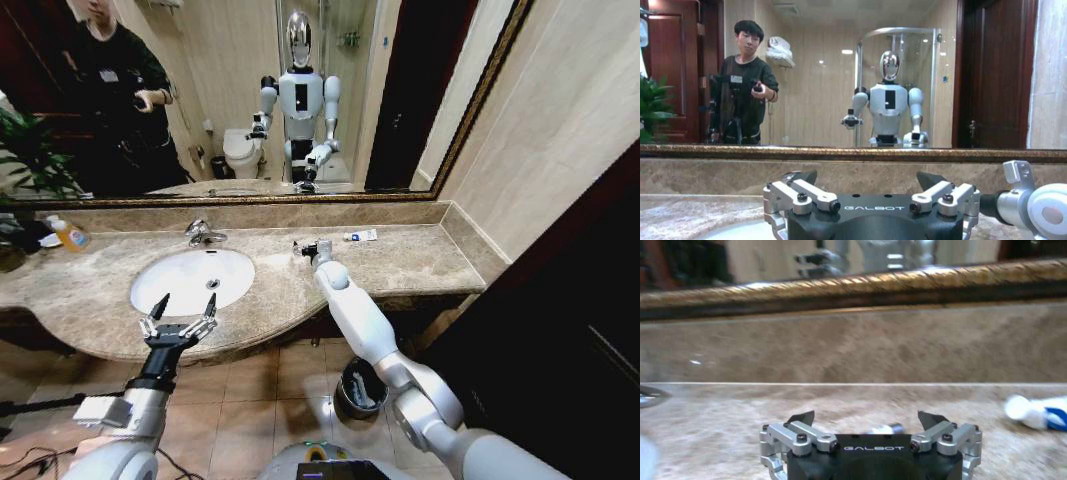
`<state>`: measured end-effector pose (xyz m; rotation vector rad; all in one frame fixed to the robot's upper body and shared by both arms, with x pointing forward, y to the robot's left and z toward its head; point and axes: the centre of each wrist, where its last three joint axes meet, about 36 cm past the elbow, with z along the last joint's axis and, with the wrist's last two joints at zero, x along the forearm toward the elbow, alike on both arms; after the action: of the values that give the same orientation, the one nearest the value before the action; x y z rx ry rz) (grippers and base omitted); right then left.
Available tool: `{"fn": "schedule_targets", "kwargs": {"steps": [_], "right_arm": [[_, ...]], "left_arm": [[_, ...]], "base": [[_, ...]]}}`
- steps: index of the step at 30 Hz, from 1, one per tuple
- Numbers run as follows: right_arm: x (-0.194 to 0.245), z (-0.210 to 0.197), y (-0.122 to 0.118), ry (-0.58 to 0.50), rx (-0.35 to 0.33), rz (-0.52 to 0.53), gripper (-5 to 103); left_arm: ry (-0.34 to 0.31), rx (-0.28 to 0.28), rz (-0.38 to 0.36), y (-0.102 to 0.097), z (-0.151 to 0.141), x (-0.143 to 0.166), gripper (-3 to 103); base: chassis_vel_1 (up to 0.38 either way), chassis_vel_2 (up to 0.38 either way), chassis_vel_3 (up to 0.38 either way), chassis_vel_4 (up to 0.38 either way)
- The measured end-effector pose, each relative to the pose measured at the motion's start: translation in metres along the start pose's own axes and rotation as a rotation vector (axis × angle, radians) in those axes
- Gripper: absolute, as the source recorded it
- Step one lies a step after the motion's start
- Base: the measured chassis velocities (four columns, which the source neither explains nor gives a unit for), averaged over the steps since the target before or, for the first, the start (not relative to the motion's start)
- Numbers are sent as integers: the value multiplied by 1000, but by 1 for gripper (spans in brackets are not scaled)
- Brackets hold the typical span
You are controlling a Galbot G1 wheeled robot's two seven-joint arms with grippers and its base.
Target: Pick up the trash from the sink and place it in the trash bin.
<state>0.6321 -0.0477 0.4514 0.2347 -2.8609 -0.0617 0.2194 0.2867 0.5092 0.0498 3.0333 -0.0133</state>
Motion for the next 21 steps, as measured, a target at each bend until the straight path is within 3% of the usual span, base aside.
{"fn": "schedule_targets", "kwargs": {"steps": [3,9,21], "right_arm": [[-3,2,-3,21,-34,36,100],[-5,5,-4,25,-62,6,100],[-6,24,4,-20,-15,-104,100]], "left_arm": [[0,0,0,0,0,0,100],[0,0,0,0,0,0,100],[0,0,0,0,0,0,100]], "base": [[0,0,0,0],[0,0,0,0],[0,0,0,0]]}}
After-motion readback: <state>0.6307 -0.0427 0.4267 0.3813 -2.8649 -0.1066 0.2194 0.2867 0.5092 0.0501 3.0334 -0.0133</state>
